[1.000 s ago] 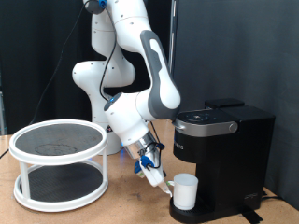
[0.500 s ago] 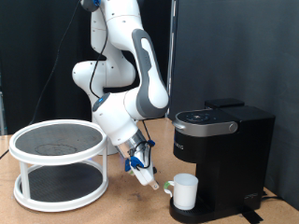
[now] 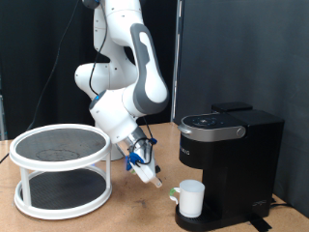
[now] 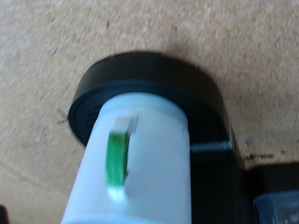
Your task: Make a cup of coffee with the keurig machine
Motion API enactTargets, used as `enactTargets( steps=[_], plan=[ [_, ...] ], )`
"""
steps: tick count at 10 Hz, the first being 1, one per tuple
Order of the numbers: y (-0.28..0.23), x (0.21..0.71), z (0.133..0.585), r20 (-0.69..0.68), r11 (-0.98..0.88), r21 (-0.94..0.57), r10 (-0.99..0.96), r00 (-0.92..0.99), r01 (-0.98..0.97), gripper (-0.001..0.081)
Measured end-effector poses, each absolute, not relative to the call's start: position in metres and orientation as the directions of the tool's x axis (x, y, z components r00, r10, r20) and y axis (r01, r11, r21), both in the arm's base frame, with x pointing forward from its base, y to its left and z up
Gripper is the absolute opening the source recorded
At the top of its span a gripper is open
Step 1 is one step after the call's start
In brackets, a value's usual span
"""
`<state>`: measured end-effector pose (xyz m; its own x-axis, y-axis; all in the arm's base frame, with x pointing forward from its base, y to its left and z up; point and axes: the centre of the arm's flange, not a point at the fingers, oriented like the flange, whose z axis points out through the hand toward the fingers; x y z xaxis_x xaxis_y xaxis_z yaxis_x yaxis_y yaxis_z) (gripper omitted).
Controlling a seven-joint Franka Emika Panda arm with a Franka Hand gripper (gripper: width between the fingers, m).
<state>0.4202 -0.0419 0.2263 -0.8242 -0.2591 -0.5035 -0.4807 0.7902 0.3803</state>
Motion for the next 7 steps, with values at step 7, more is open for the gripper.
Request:
enactTargets(
  steps=[7],
  plan=[
    [-0.063,0.419,0.299,-0.575,0.751,0.415,-0.221,-0.788,-0.514,0.0734]
  ],
)
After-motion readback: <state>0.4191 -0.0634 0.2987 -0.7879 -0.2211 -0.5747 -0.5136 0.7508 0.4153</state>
